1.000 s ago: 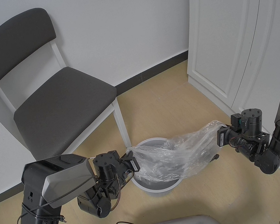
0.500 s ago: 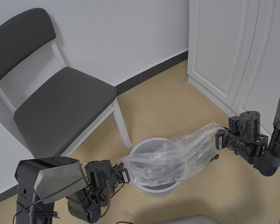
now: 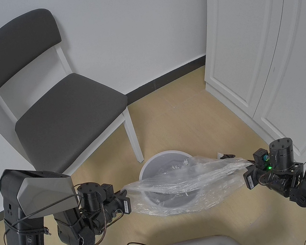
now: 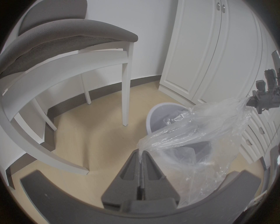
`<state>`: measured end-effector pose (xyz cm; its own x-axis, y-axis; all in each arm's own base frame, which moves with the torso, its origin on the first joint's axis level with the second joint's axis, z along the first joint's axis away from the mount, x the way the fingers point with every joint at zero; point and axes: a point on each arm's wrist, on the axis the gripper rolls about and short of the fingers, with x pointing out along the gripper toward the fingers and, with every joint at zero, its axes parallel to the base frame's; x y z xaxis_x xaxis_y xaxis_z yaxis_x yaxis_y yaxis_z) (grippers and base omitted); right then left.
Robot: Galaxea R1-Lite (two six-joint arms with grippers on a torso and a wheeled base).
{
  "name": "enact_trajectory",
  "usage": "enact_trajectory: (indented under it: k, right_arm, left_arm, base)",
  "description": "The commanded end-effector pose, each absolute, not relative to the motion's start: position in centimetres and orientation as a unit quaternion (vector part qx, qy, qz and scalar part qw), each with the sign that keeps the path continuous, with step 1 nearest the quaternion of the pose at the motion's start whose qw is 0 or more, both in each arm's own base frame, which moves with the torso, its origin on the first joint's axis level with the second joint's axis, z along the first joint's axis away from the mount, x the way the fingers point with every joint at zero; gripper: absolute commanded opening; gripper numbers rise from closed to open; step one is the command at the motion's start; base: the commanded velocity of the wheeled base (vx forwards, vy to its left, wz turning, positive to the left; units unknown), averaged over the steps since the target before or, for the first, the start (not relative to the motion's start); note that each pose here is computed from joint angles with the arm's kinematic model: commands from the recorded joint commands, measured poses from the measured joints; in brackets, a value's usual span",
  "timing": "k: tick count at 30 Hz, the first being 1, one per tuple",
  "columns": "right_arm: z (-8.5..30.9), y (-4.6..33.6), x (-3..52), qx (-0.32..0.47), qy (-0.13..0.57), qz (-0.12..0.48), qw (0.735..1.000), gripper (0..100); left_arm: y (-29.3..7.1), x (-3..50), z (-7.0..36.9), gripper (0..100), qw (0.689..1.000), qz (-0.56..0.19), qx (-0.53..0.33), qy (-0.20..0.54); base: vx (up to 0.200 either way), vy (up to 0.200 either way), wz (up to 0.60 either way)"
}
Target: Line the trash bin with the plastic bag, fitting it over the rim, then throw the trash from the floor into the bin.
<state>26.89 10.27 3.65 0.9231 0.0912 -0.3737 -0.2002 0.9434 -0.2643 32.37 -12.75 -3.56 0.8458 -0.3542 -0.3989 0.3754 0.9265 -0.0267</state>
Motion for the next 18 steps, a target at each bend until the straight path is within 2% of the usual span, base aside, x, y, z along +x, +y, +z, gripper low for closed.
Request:
enact_trajectory:
  k: [1, 10, 18]
  right_arm:
    - [3.7, 9.9, 25.7, -0.167, 0.191, 0.081, 0.964, 0]
    - [3.3, 9.2, 24.6, -0.198, 0.208, 0.088, 0.954, 0]
    - [4.3, 8.5, 24.8, -0.189, 0.193, 0.086, 0.959, 0]
  left_arm:
    - [-12.4, 31.5, -3.5, 0, 0.955, -0.204, 0.027, 0.215]
    - [-12.0, 30.6, -3.9, 0, 0.948, -0.212, 0.055, 0.228]
    - [-11.5, 30.3, -2.1, 0, 0.947, -0.24, 0.042, 0.212]
  base:
    - [0.0, 0.0, 0.0]
    - [0.0, 0.0, 0.0]
    - [0.0, 0.0, 0.0]
